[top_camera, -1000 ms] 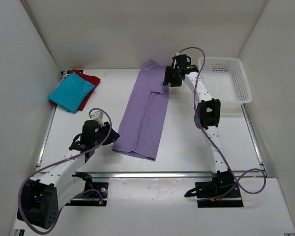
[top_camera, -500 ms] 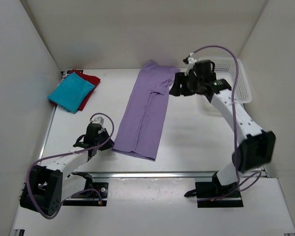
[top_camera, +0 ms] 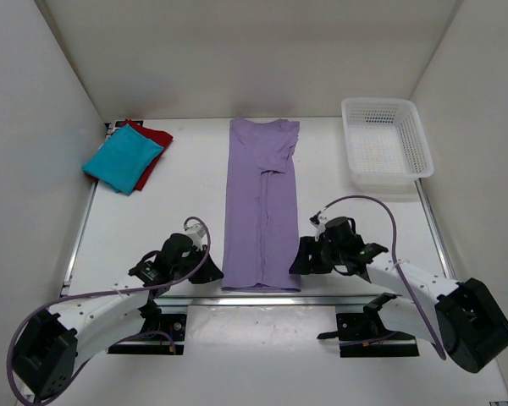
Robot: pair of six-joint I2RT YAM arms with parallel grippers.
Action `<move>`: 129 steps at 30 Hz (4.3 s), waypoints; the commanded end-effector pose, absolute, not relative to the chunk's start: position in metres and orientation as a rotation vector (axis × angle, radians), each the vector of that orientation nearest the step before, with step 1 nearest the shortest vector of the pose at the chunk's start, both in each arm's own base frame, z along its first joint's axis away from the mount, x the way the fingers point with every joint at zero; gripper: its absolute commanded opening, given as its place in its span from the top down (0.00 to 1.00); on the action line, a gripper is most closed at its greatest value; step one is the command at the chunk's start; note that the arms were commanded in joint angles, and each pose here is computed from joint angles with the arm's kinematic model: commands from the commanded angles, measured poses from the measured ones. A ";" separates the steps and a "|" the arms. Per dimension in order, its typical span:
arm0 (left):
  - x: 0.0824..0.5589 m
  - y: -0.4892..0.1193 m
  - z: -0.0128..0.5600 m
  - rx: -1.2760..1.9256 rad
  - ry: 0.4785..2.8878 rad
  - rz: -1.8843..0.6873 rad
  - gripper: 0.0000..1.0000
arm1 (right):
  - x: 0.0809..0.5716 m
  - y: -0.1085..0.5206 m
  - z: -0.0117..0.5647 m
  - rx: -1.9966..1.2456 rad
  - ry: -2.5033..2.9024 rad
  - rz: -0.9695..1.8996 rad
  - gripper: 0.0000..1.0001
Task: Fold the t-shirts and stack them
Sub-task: Rotate the tshirt 90 degrees, then grab the bottom of the folded rectangular tshirt with both arms, then fold the folded rectangular tshirt in 1/3 of the way, then grab one side of the 2/3 rectangular tshirt with both arms
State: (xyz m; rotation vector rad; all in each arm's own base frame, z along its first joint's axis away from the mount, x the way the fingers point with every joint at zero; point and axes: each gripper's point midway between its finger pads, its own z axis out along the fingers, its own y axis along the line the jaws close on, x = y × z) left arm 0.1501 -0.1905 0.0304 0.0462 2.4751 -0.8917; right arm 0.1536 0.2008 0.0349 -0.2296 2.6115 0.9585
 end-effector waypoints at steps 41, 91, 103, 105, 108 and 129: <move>0.097 -0.194 0.054 0.113 2.563 -1.124 1.00 | 0.083 0.209 0.049 -0.060 2.635 1.107 1.00; 0.433 -0.218 0.175 -0.254 1.988 -0.997 0.63 | 0.433 0.181 0.144 -0.020 2.172 0.783 0.80; 0.314 -0.268 0.068 -0.171 2.235 -1.110 0.72 | 0.344 0.244 0.097 -0.236 2.285 0.889 1.00; 0.312 -0.265 0.057 -0.175 2.261 -1.083 0.72 | 0.333 0.235 0.087 -0.201 2.290 0.889 1.00; 0.309 -0.258 0.042 -0.202 2.291 -1.070 0.73 | 0.322 0.215 0.059 -0.141 2.349 0.863 1.00; 0.280 -0.189 0.053 -0.284 2.247 -0.890 0.57 | 0.275 0.171 0.056 -0.029 2.273 0.895 0.61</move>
